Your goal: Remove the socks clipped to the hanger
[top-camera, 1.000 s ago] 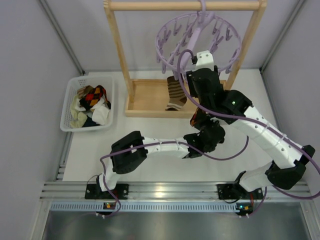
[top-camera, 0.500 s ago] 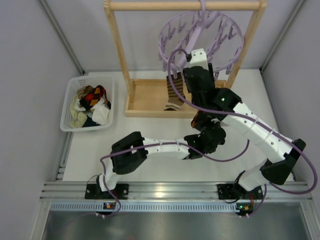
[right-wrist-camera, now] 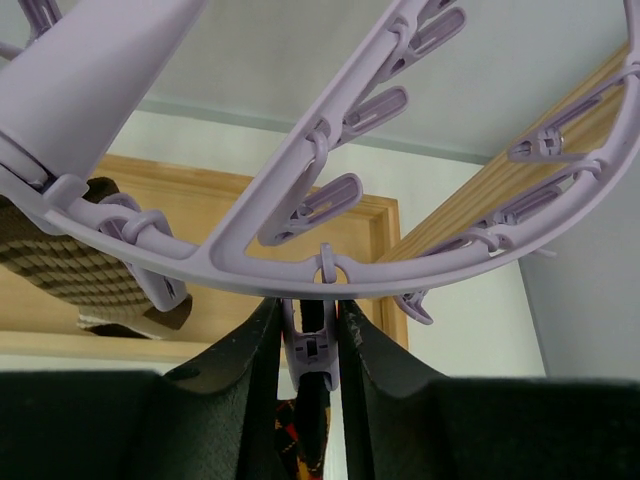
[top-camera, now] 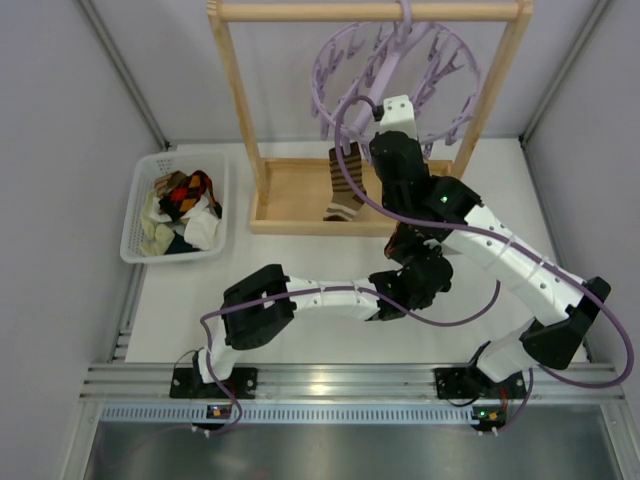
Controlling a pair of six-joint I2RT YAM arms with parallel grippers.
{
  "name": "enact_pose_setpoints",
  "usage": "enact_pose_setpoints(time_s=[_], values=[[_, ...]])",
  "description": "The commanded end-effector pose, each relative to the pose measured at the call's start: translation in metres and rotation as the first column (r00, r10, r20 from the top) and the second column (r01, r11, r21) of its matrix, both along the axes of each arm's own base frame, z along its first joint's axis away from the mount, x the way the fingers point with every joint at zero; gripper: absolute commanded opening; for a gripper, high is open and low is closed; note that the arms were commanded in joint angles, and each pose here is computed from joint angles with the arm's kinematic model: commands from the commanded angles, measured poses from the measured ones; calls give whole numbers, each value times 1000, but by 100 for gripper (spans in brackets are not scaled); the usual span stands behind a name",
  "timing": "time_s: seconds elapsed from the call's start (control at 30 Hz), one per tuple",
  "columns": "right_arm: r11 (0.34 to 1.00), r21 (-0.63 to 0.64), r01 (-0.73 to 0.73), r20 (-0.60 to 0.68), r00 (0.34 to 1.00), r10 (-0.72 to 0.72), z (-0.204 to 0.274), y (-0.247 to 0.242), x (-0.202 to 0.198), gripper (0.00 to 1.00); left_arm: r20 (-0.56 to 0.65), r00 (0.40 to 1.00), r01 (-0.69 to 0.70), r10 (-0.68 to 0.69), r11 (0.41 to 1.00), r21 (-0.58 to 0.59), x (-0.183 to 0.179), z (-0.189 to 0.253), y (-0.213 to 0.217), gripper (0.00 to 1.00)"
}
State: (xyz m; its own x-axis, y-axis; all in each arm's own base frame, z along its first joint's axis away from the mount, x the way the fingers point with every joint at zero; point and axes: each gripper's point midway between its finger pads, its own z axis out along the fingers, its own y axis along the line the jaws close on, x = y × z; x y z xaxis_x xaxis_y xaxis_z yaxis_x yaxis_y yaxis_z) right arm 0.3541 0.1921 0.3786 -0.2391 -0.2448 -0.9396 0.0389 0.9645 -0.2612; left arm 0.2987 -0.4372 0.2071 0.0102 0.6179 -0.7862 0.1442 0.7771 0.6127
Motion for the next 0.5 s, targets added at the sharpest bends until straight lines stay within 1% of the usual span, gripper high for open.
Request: enact_pose_setpoints(time_s=[0.0, 0.07, 0.13, 0.2, 0.23, 0.33, 0.37, 0.4, 0.43, 0.47], values=[[997, 75, 7, 59, 998, -11, 21, -6, -1, 16, 17, 1000, 0, 1, 997, -80, -3, 24, 1, 0], [997, 82, 2, 63, 998, -7, 22, -6, -1, 14, 13, 1000, 3, -2, 997, -79, -4, 21, 2, 0], [996, 88, -2, 64, 998, -4, 22, -7, -3, 16, 11, 1000, 3, -2, 995, -97, -5, 23, 4, 0], [996, 94, -5, 67, 998, -1, 23, -7, -3, 17, 5, 1000, -11, 11, 995, -97, -5, 17, 11, 0], [996, 93, -6, 65, 998, 0, 22, -7, -3, 16, 4, 1000, -9, 10, 993, -121, -6, 23, 15, 0], [994, 105, -10, 63, 998, 3, 23, -9, -2, 15, -44, 999, 17, -24, 990, -143, -10, 9, 25, 0], [994, 109, -9, 63, 998, 3, 23, -10, -2, 15, -50, 998, 22, -31, 984, -178, -12, 18, 31, 0], [994, 113, -12, 62, 998, 5, 23, -10, -2, 15, -79, 995, 37, -54, 978, -205, -14, 14, 32, 0], [993, 120, -18, 60, 998, 11, 22, -11, -1, 15, -96, 994, 39, -59, 979, -201, -17, 4, 41, 0], [993, 118, -19, 57, 998, 12, 21, -11, -1, 16, -88, 994, 44, -68, 967, -251, -19, 21, 49, 0]])
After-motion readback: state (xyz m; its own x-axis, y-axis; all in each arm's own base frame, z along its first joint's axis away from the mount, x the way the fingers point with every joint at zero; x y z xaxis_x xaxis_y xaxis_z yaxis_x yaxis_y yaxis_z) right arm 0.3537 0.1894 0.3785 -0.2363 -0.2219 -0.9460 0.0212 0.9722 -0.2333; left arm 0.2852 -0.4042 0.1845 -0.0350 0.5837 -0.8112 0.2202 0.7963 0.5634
